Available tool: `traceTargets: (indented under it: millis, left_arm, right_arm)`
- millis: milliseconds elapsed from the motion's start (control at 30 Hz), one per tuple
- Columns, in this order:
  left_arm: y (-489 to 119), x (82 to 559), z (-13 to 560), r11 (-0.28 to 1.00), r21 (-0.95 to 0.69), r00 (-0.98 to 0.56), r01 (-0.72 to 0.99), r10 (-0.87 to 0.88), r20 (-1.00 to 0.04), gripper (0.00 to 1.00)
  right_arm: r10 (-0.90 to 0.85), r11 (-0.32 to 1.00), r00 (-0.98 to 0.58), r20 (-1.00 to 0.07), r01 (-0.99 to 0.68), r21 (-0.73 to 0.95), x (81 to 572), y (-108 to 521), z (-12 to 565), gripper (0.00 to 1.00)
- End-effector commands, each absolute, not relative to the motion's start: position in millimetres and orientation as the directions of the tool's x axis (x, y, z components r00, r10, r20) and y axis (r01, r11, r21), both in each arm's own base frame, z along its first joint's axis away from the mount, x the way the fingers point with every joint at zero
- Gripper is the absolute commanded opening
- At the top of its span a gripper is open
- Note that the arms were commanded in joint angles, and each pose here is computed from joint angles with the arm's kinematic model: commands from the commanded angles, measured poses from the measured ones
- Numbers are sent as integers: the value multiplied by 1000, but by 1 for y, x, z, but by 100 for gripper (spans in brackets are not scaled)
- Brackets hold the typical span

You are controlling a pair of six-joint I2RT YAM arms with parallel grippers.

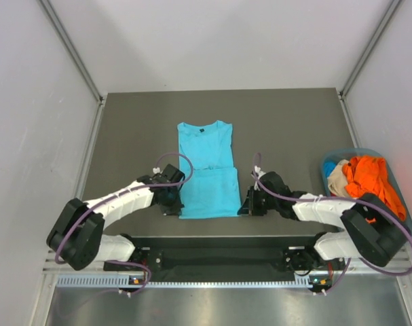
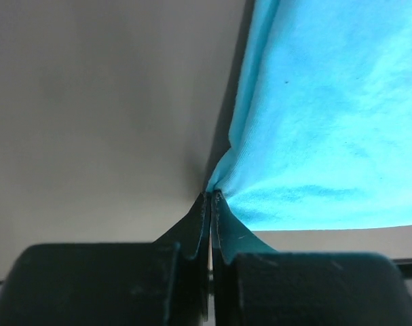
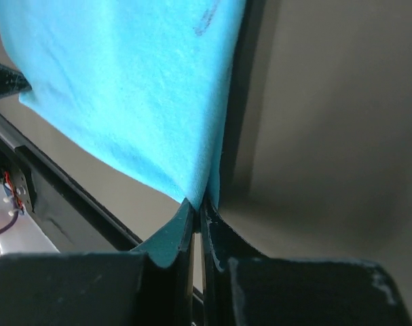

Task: Fold and stack the t-shirts
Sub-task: Fold the tshirt

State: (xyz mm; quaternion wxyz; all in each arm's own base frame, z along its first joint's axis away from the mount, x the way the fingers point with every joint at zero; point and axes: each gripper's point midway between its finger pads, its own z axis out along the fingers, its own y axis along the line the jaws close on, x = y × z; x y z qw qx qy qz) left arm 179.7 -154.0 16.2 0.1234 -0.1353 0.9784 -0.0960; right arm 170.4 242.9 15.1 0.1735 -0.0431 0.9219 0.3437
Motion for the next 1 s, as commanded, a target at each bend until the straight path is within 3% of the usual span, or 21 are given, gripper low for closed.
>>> traceTargets:
  millis: [0, 100, 167, 267, 433, 567, 633, 667, 767, 967]
  left_arm:
    - [-130, 143, 10, 954, -108, -947, -279, -292, -137, 0]
    - [-132, 139, 11, 955, -110, -949, -274, -287, -127, 3]
    - [-131, 136, 14, 955, -98, -949, -279, -290, -126, 17]
    - [-138, 141, 30, 950, -145, -943, -276, -297, -152, 32]
    - [-150, 169, 69, 949, -209, -924, -237, -286, -252, 32]
    - [-195, 190, 91, 895, -420, -922, -151, -281, -266, 31]
    - [-213, 184, 91, 853, -506, -938, -129, -271, -217, 30]
    - [-218, 186, 90, 841, -526, -938, -128, -275, -212, 30]
    - [-209, 185, 69, 869, -463, -939, -172, -287, -189, 29]
    - [-187, 182, 45, 916, -344, -936, -204, -286, -207, 27]
  right_arm:
    - [63, 843, -962, -266, -92, 531, 142, 213, -10, 4]
    - [64, 844, -959, -277, -97, 528, 140, 213, -7, 18]
    - [66, 852, -958, -281, -92, 516, 140, 210, -7, 23]
    - [70, 876, -955, -288, -79, 475, 143, 203, -4, 24]
    - [65, 888, -955, -288, -76, 453, 145, 201, 15, 25]
    - [58, 897, -946, -320, -92, 433, 154, 201, 34, 26]
    - [49, 885, -939, -341, -118, 451, 157, 206, 41, 20]
    - [42, 869, -938, -345, -136, 476, 159, 213, 48, 11]
    - [2, 829, -926, -379, -211, 518, 166, 230, 59, 4]
    - [-55, 785, -920, -388, -280, 552, 170, 247, 52, 5]
